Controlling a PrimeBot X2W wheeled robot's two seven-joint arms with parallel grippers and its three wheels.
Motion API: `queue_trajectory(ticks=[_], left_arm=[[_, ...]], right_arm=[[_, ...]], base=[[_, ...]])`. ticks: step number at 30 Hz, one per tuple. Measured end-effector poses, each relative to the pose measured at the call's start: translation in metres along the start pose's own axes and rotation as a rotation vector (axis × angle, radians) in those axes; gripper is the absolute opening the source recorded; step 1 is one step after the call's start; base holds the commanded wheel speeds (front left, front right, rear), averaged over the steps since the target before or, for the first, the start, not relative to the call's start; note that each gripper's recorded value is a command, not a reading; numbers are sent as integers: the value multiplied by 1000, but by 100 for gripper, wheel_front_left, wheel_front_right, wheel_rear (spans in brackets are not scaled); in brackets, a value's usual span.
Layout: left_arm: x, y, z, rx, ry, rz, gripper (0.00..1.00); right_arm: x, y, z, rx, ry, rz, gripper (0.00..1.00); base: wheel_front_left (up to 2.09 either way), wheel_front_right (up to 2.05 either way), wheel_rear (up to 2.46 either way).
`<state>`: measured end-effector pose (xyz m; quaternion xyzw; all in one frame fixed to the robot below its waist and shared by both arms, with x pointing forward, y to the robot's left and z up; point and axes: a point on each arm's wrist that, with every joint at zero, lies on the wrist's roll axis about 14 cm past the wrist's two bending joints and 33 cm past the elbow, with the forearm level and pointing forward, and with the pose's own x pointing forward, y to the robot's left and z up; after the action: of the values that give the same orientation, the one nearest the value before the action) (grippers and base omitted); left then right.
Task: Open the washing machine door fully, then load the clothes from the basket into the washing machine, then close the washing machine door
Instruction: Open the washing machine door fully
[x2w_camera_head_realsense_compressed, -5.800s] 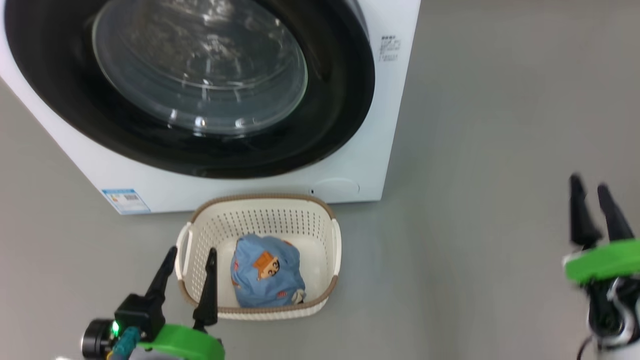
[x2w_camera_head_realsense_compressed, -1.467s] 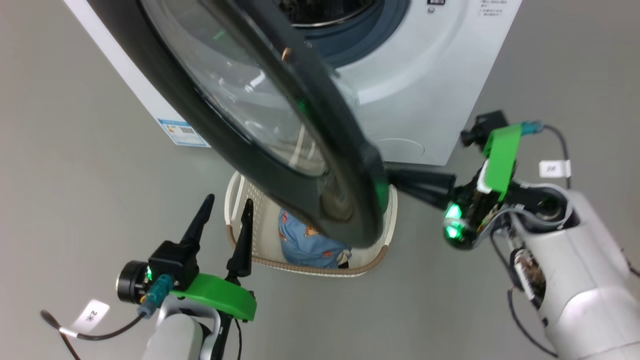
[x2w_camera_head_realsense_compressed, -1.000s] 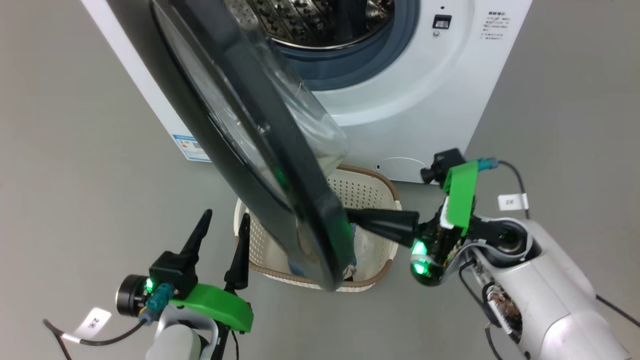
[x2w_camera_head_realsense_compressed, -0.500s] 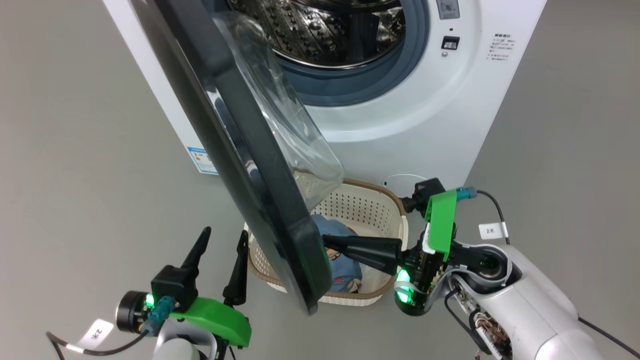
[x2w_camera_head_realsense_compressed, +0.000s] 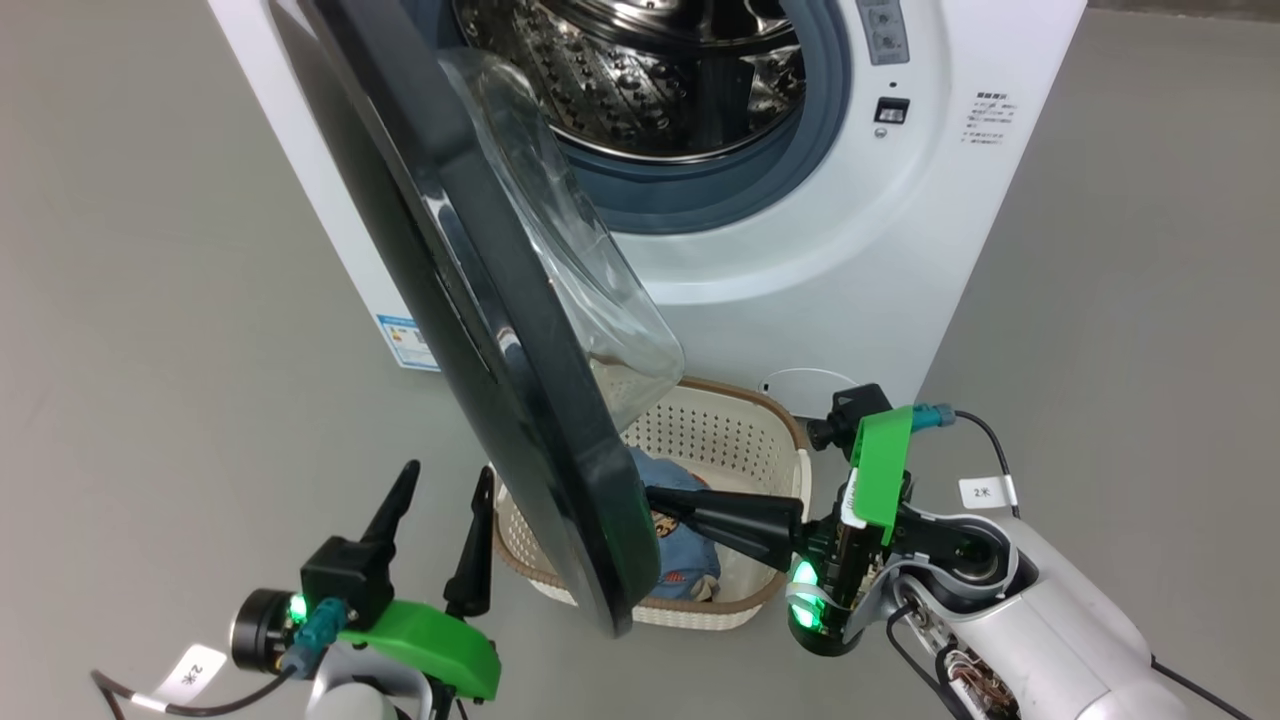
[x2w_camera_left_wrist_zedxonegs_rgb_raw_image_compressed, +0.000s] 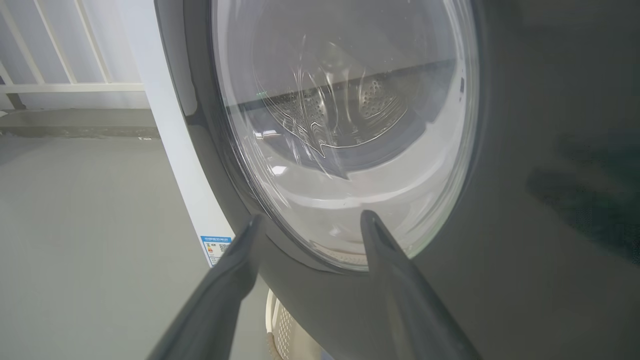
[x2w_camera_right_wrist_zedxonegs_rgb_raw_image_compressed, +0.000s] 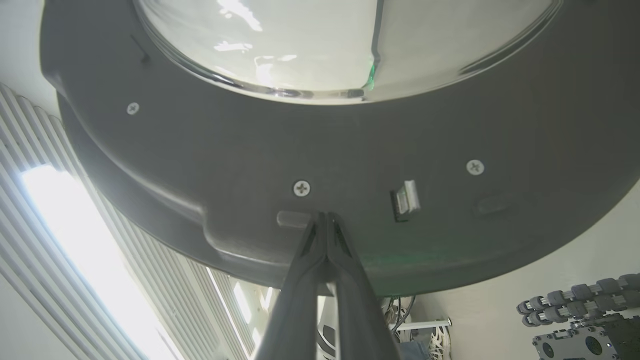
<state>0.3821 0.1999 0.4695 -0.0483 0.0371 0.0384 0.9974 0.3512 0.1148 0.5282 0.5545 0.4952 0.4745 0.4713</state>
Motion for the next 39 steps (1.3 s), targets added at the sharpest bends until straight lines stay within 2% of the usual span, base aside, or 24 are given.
queue_trajectory(ticks=[7,13,15,16,17,22,28,30,33,36,39], left_arm=[[-2,-2,-5,-5,13,-4,100],[4,-2,-4,-2,8,-10,100],[5,-4,-3,-3,4,-16,100],[5,-5,-2,-3,3,-18,100],[5,-6,-1,-4,0,-20,100],[1,-9,-3,-3,3,-31,100],[0,-11,0,8,-5,-47,100],[1,-12,2,12,-11,-53,100],[-1,-15,-1,12,-6,-58,100],[-2,-17,-1,13,-6,-66,100],[-5,-18,-1,8,-6,-67,100]], right_arm=[[-8,1,17,-14,-135,-2,0],[-36,23,60,-204,-405,-27,1],[-51,31,71,-278,-496,-40,38],[-59,32,75,-317,-543,-55,96],[-68,32,78,-351,-589,-72,100],[-118,37,92,-588,-826,-184,100],[-187,44,105,-987,-1074,-398,100],[-206,42,105,-1117,-1099,-496,100],[-233,41,105,-1248,-1137,-617,100],[-256,37,100,-1358,-1144,-745,100],[-276,29,90,-1412,-1158,-853,100]], base=[[0,0,0],[0,0,0],[0,0,0],[0,0,0],[0,0,0],[0,0,0],[0,0,0],[0,0,0],[0,0,0],[0,0,0],[0,0,0]])
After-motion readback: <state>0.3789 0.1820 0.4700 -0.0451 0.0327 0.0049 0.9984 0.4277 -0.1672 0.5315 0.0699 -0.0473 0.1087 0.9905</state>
